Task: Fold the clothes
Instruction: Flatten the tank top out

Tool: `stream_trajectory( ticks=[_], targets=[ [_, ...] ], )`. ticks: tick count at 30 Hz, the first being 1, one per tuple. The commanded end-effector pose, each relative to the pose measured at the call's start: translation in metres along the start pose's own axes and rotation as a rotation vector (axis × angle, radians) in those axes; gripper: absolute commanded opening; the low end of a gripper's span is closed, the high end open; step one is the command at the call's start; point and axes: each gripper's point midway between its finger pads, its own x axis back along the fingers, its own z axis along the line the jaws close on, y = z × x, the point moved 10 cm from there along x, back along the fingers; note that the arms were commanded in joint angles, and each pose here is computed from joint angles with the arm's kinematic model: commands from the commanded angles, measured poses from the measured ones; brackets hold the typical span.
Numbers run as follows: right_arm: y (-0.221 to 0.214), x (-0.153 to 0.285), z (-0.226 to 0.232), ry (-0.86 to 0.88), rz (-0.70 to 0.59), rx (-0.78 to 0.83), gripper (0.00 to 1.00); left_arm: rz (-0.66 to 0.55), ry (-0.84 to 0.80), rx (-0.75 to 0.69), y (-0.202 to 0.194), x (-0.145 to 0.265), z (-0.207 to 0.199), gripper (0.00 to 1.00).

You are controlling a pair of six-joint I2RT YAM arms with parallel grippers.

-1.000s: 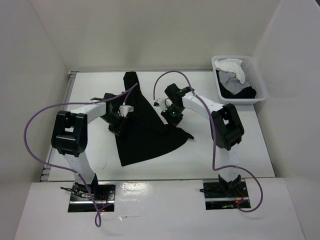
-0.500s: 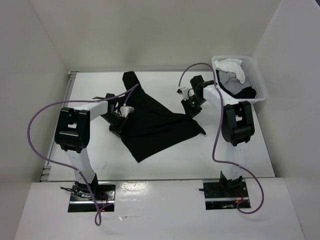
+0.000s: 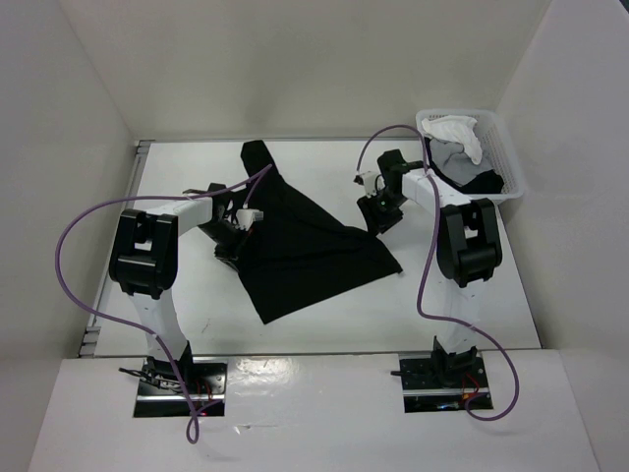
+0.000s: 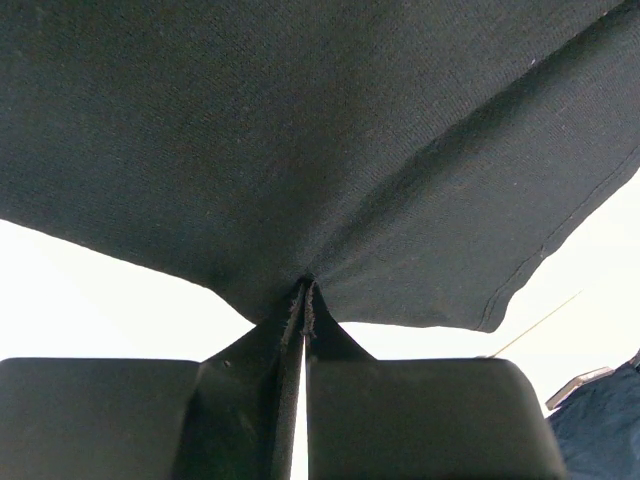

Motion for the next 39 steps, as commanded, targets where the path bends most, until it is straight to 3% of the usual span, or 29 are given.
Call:
stream_trajectory(
  ticks=[1, 9, 22, 25, 27, 32, 39],
  targets=[
    [0.005, 0.019, -0.008, -0.087, -0.078, -0.005, 0.51, 0.001, 0.017, -0.005, 0.004, -0.002, 0.002, 0.06],
    [0.0, 0.013, -0.009, -0.093, -0.067, 0.002, 0.46, 0.01, 0.034, 0.007, 0.002, 0.0, 0.005, 0.06],
    [-0.002, 0.013, -0.004, -0.02, -0.061, 0.024, 0.46, 0.016, 0.032, 0.0, 0.003, 0.002, 0.008, 0.06],
    [-0.004, 0.006, -0.006, -0.012, -0.04, 0.018, 0.42, 0.016, 0.032, 0.0, 0.005, 0.004, 0.008, 0.06],
    [-0.005, 0.002, -0.006, -0.009, -0.03, 0.015, 0.34, 0.016, 0.032, 0.0, 0.005, 0.004, 0.008, 0.06],
    [-0.006, -0.005, -0.009, -0.014, -0.017, 0.012, 0.28, 0.001, 0.048, -0.018, 0.011, 0.01, 0.008, 0.06],
    [-0.004, -0.006, -0.008, 0.01, -0.016, 0.01, 0.34, 0.022, 0.062, -0.02, 0.013, 0.01, 0.011, 0.06]
  ],
)
